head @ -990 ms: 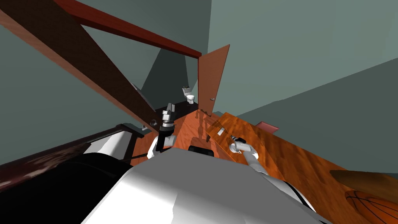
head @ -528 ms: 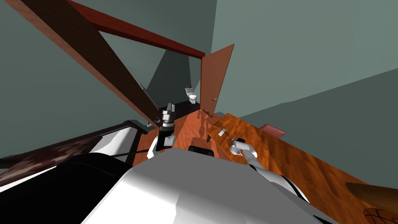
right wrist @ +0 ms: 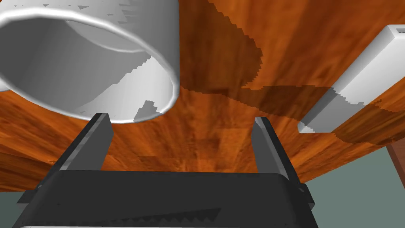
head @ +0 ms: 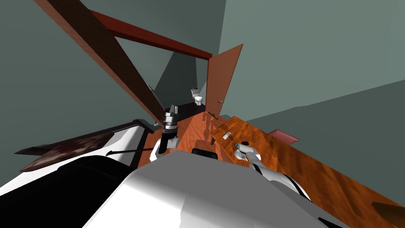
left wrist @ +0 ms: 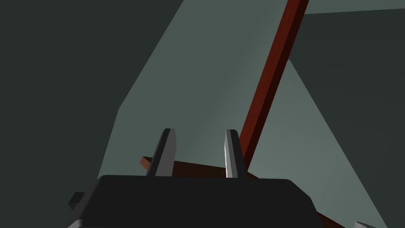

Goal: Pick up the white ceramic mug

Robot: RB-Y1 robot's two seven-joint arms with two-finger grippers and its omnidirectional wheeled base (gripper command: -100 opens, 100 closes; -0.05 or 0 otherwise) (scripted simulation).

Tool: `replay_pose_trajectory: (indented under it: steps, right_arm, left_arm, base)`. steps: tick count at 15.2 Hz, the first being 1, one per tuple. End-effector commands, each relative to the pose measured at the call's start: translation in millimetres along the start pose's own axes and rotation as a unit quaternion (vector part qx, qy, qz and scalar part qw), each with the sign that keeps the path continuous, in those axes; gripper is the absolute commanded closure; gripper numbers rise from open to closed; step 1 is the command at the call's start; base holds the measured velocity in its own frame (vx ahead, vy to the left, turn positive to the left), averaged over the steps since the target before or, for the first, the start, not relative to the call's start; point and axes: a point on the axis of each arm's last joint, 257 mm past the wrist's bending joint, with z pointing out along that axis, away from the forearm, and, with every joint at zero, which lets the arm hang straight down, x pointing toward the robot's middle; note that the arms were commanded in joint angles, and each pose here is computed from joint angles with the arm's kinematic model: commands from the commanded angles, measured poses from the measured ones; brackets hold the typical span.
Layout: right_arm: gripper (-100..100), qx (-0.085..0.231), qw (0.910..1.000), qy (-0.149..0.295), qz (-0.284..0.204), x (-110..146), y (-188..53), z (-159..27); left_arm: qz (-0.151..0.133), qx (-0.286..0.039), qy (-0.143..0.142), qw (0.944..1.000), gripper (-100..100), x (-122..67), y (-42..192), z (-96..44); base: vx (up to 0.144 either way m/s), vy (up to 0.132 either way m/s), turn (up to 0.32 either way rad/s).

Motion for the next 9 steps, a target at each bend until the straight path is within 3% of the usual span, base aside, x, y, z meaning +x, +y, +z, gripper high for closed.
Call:
replay_pose_trajectory:
  steps: [1, 3, 9]
  right_arm:
    - [-100, 0.011, 0.9998, 0.017, -0.004, 9.5, -5.1, 1.3]
    - [-100, 0.028, 0.9983, 0.049, -0.010, 27.9, -13.3, 2.3]
    - [-100, 0.044, 0.9955, 0.082, -0.017, 46.7, -20.3, 1.5]
  left_arm:
    - [0.000, 0.000, 0.000, 1.0000, 0, 0.0, 0.0, 0.0]
    - [0.000, 0.000, 0.000, 1.0000, 0, 0.0, 0.0, 0.0]
    - [0.000, 0.000, 0.000, 1.0000, 0, 0.0, 0.0, 0.0]
  base:
    - [-0.013, -0.039, 0.141]
    - [-0.013, -0.047, 0.146]
    - [-0.009, -0.028, 0.075]
